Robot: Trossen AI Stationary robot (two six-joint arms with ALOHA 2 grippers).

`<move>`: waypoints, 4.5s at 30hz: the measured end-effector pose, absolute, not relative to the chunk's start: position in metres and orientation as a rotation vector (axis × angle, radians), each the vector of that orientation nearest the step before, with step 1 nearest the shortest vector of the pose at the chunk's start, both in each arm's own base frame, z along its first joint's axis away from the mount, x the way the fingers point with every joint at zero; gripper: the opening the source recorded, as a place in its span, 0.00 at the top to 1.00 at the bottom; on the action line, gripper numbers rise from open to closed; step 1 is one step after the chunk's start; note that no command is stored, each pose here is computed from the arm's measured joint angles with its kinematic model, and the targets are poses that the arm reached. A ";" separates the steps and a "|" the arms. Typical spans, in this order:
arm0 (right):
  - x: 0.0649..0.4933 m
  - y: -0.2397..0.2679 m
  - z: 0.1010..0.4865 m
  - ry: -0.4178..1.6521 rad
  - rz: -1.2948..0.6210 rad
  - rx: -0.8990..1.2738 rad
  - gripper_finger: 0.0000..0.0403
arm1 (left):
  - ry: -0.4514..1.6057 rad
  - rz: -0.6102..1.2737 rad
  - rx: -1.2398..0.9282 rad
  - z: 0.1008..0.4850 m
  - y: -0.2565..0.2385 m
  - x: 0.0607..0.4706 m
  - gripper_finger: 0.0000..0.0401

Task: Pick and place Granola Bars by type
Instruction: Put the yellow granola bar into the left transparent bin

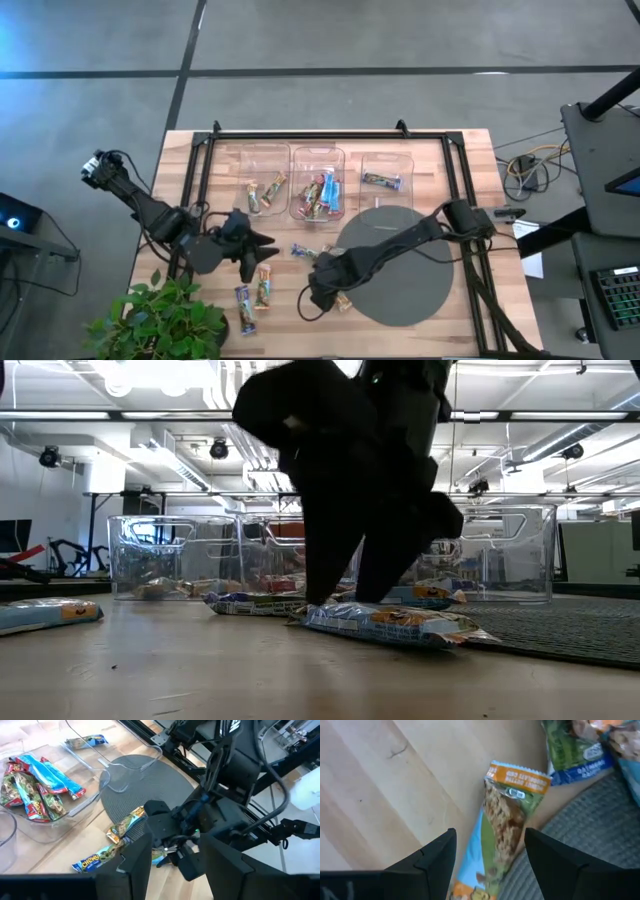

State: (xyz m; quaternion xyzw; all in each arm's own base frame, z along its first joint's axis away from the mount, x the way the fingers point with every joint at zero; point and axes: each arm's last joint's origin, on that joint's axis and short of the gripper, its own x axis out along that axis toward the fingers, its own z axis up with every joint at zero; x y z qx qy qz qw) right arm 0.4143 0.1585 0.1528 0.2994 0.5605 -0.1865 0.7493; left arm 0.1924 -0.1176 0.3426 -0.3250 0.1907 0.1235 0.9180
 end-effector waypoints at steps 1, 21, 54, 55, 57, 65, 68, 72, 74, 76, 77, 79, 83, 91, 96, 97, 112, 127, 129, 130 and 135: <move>0.415 0.159 0.151 1.228 -0.409 0.653 0.44 | 0.393 0.252 -0.668 0.343 -0.118 0.192 0.63; 0.391 0.197 0.155 1.289 -0.427 0.649 0.44 | 0.424 0.257 -0.614 0.338 -0.118 0.190 0.63; 0.390 0.206 0.132 1.269 -0.474 0.538 0.67 | 0.410 0.273 -0.681 0.315 -0.121 0.192 0.63; 0.389 0.206 0.134 1.271 -0.454 0.523 0.70 | 0.410 0.273 -0.681 0.315 -0.121 0.192 0.63; 0.388 0.206 0.138 1.270 -0.427 0.500 0.75 | 0.410 0.272 -0.679 0.315 -0.121 0.192 0.63; 0.387 0.191 0.193 1.154 -0.296 0.398 0.79 | 0.410 0.264 -0.676 0.308 -0.123 0.193 0.63; 0.386 0.184 0.212 1.096 -0.264 0.362 0.79 | 0.362 0.234 -0.726 0.310 -0.125 0.196 0.63; 0.385 0.174 0.236 1.029 -0.225 0.340 0.80 | 0.370 0.180 -0.692 0.310 -0.128 0.198 0.63; 0.385 0.169 0.244 1.014 -0.213 0.329 0.81 | 0.382 0.175 -0.667 0.308 -0.130 0.199 0.63; 0.386 0.165 0.247 1.006 -0.219 0.334 0.81 | 0.380 0.190 -0.707 0.307 -0.129 0.200 0.63; 0.385 0.162 0.249 1.003 -0.222 0.337 0.81 | 0.375 0.206 -0.747 0.307 -0.128 0.202 0.63; 0.385 0.158 0.254 0.989 -0.218 0.332 0.80 | 0.354 0.257 -0.863 0.305 -0.124 0.206 0.63; 0.385 0.156 0.257 0.967 -0.228 0.270 0.81 | 0.359 0.309 -1.035 0.301 -0.119 0.214 0.63; 0.387 0.156 0.268 0.925 -0.211 0.214 0.81 | 0.426 0.293 -1.104 0.284 -0.115 0.226 0.63; 0.387 0.156 0.269 0.924 -0.210 0.212 0.81 | 0.382 0.234 -1.164 0.273 -0.109 0.229 0.63; 0.387 0.156 0.269 0.924 -0.210 0.212 0.81 | 0.366 0.227 -1.174 0.271 -0.107 0.230 0.63; 0.386 0.159 0.269 0.925 -0.200 0.202 0.81 | 0.267 0.081 -1.269 0.253 -0.092 0.233 0.63; 0.386 0.158 0.269 0.926 -0.194 0.190 0.81 | 0.324 0.065 -1.255 0.247 -0.093 0.238 0.64; 0.386 0.158 0.269 0.927 -0.195 0.190 0.81 | 0.317 0.067 -1.246 0.248 -0.093 0.239 0.66; 0.386 0.158 0.269 0.927 -0.194 0.190 0.81 | 0.314 0.066 -1.243 0.248 -0.092 0.239 0.66; 0.387 0.158 0.269 0.924 -0.191 0.187 0.81 | 0.327 0.060 -1.242 0.248 -0.093 0.241 0.68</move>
